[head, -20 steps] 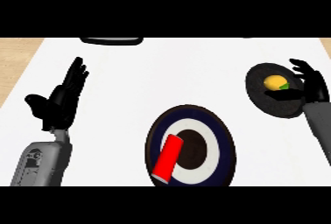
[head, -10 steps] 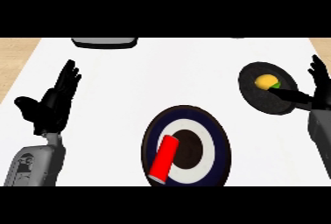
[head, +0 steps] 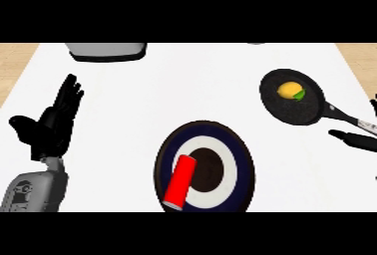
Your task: Pick the lemon from the plate and place it in the pan
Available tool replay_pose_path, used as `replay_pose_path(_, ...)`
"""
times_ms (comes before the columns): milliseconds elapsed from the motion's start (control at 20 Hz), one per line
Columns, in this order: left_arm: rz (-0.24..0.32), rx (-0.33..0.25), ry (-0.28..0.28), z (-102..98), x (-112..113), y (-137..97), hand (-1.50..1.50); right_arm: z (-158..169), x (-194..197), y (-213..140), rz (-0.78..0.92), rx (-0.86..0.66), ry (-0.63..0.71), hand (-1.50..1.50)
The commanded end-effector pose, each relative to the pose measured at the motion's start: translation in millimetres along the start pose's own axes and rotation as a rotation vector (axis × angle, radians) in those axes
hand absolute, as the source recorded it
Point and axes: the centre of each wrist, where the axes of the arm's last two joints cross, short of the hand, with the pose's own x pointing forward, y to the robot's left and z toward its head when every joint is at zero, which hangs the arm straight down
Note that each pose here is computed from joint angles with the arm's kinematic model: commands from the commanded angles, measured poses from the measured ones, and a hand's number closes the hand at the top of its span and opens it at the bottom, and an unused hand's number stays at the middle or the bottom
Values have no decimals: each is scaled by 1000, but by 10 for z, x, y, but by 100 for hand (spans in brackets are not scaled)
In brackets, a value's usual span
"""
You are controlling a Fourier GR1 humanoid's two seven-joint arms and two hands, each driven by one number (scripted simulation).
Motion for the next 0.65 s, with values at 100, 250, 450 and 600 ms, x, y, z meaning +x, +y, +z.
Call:
replay_pose_path(100,-4,12,10,-119,127,33,0,611,-145,-388,-13,32,-32,-150)
replay_pose_path(250,-6,6,5,19,28,34,0,731,76,-525,-3,38,-30,-150)
replay_pose_path(450,4,-2,1,48,96,197,0,1048,331,-417,4,60,-5,-150)
replay_pose_path(600,-1,-7,-17,40,53,76,0,1286,640,-512,66,62,-10,-150)
